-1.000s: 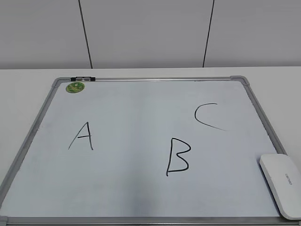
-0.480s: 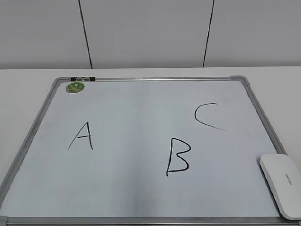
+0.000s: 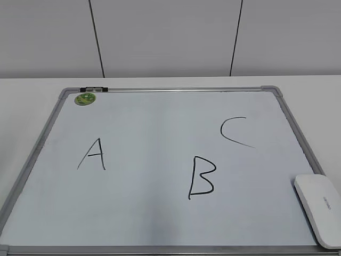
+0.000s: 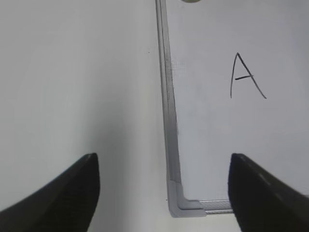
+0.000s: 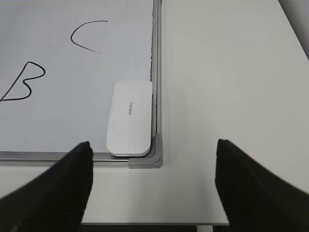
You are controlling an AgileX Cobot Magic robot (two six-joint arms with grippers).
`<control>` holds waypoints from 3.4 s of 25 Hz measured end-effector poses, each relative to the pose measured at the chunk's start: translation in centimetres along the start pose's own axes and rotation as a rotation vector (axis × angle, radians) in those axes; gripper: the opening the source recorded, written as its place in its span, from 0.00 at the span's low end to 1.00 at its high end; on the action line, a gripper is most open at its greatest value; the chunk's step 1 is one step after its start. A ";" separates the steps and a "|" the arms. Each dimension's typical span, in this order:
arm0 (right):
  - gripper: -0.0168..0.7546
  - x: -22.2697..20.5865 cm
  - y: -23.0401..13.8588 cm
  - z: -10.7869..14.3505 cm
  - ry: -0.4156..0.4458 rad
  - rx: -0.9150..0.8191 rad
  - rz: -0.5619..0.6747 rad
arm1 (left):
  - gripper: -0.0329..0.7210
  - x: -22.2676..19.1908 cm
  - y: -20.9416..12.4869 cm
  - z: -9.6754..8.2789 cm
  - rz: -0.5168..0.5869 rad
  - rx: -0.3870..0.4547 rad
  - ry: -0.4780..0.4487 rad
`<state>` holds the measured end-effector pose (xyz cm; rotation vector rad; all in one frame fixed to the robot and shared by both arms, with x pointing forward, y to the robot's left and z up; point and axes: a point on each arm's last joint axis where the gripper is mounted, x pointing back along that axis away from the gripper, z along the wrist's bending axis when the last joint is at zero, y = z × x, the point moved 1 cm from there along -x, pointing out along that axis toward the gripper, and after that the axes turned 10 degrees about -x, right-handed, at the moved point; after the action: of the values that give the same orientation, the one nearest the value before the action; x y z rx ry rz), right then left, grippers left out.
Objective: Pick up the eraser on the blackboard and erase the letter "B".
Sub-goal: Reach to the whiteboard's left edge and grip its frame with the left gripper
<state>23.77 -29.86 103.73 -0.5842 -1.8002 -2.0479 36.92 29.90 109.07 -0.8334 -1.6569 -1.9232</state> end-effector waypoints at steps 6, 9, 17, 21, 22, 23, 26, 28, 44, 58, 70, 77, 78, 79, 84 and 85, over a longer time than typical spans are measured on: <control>0.78 0.0 0.0 0.0 0.000 0.000 0.000 | 0.84 -6.5 3.6 0.9 0.210 0.024 -0.049; 0.78 0.0 0.0 0.0 0.000 0.000 0.000 | 0.83 -9.8 5.1 1.4 0.309 0.022 -0.071; 0.78 0.0 0.0 0.0 0.000 0.000 0.000 | 0.76 -18.2 7.1 1.6 0.464 0.017 -0.169; 0.78 0.0 0.0 0.0 0.000 0.000 0.000 | 0.70 -21.6 6.6 1.5 0.525 0.029 -0.207; 0.78 0.0 0.0 0.0 0.000 0.000 0.000 | 0.70 -22.3 6.4 1.5 0.532 0.033 -0.210; 0.78 0.0 0.0 0.0 0.000 0.000 0.000 | 0.69 -23.0 6.3 1.5 0.532 0.034 -0.212; 0.78 0.0 0.0 0.0 0.000 0.000 0.000 | 0.69 -24.4 5.9 1.4 0.532 0.035 -0.223; 0.78 0.0 0.0 0.0 0.000 0.000 0.000 | 0.69 -25.2 5.6 1.4 0.532 0.024 -0.225; 0.78 0.0 0.0 0.1 0.006 -0.003 0.001 | 0.62 -30.1 6.5 1.7 0.549 -0.002 -0.249; 0.78 0.0 0.0 0.1 0.006 -0.003 0.001 | 0.57 -32.6 6.8 2.2 0.581 -0.021 -0.276; 0.78 0.0 0.0 0.1 0.006 -0.003 0.001 | 0.46 -33.5 5.9 3.7 0.587 0.046 -0.323; 0.78 0.0 0.0 0.1 0.006 -0.003 0.001 | 0.42 -34.3 5.2 3.6 0.607 0.058 -0.337; 0.78 0.0 0.0 0.1 0.006 -0.003 0.001 | 0.41 -34.3 5.2 3.5 0.609 0.062 -0.340; 0.78 0.0 0.0 0.1 0.006 -0.003 0.001 | 0.39 -34.3 5.2 3.5 0.608 0.065 -0.343; 0.78 0.0 0.0 0.0 0.000 0.000 0.000 | 0.22 -34.3 5.2 3.4 0.614 0.074 -0.353; 0.78 0.0 0.0 0.0 0.000 0.000 0.000 | 0.19 -34.3 5.2 3.4 0.614 0.074 -0.353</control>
<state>23.77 -29.86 103.73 -0.5842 -1.8002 -2.0479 65.27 31.01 88.87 -1.5082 -1.4085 -1.3354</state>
